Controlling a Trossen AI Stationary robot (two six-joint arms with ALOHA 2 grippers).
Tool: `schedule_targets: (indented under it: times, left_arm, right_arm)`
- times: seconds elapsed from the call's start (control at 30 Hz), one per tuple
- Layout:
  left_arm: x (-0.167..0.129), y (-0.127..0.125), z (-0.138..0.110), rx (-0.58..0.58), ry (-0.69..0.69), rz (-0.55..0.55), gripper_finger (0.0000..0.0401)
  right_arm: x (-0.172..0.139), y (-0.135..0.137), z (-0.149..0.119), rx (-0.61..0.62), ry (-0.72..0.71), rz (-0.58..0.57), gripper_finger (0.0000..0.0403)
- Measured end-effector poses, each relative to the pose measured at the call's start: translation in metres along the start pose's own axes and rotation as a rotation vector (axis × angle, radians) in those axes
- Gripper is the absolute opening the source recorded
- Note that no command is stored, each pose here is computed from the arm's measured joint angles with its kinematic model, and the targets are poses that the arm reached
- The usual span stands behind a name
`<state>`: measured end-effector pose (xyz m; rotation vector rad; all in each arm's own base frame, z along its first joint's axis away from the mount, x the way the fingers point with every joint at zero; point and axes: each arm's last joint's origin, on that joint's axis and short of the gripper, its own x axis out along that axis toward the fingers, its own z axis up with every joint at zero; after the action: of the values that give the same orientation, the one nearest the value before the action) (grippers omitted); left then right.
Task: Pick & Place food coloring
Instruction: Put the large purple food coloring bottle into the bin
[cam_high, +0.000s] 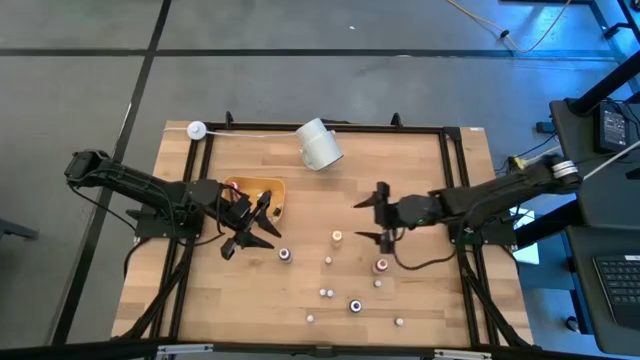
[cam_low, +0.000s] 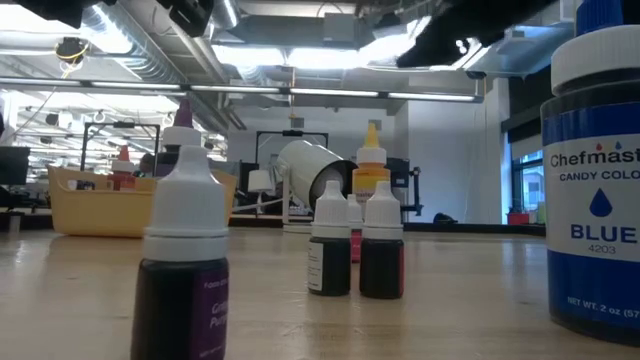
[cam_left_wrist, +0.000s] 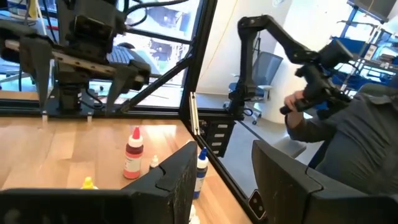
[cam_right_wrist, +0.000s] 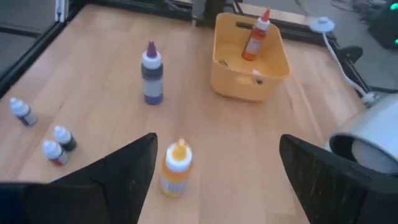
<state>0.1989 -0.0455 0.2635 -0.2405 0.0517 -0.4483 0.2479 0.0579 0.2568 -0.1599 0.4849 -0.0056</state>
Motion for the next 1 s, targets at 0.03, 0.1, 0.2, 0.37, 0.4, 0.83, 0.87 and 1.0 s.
schedule_targets:
  times: [0.03, 0.1, 0.2, 0.37, 0.4, 0.83, 0.87, 1.0]
  left_arm:
    - [0.0, 0.0, 0.0, 0.004, -0.001, 0.0, 0.0149]
    - [0.0, 0.0, 0.0, 0.004, -0.001, 0.01, 0.0151]
    - [0.001, 0.0, 0.003, -0.014, 0.002, 0.03, 0.0152]
    - [0.008, -0.002, 0.003, -0.033, 0.211, 0.129, 0.0149]
    - [0.011, -0.003, 0.002, -0.035, 0.275, 0.162, 0.0149]
    - [0.07, 0.0, -0.021, -0.067, 0.702, 0.315, 0.0148]
    - [0.073, 0.001, -0.025, -0.067, 0.719, 0.325, 0.0148]
    - [0.08, 0.006, -0.04, -0.092, 0.772, 0.352, 0.0151]
  right_arm:
    - [-0.003, -0.001, -0.005, -0.002, -0.004, 0.0, 0.0337]
    - [-0.008, -0.001, -0.014, -0.012, -0.051, 0.009, 0.0337]
    - [-0.018, -0.002, -0.023, -0.014, -0.18, 0.03, 0.0337]
    - [-0.025, -0.009, -0.042, 0.019, -0.283, -0.026, 0.0337]
    - [-0.026, -0.011, -0.044, 0.032, -0.289, -0.04, 0.0337]
    - [-0.025, -0.019, -0.05, 0.074, -0.278, -0.077, 0.0337]
    - [-0.025, -0.019, -0.049, 0.074, -0.279, -0.077, 0.0337]
    - [-0.025, -0.019, -0.049, 0.075, -0.279, -0.077, 0.0337]
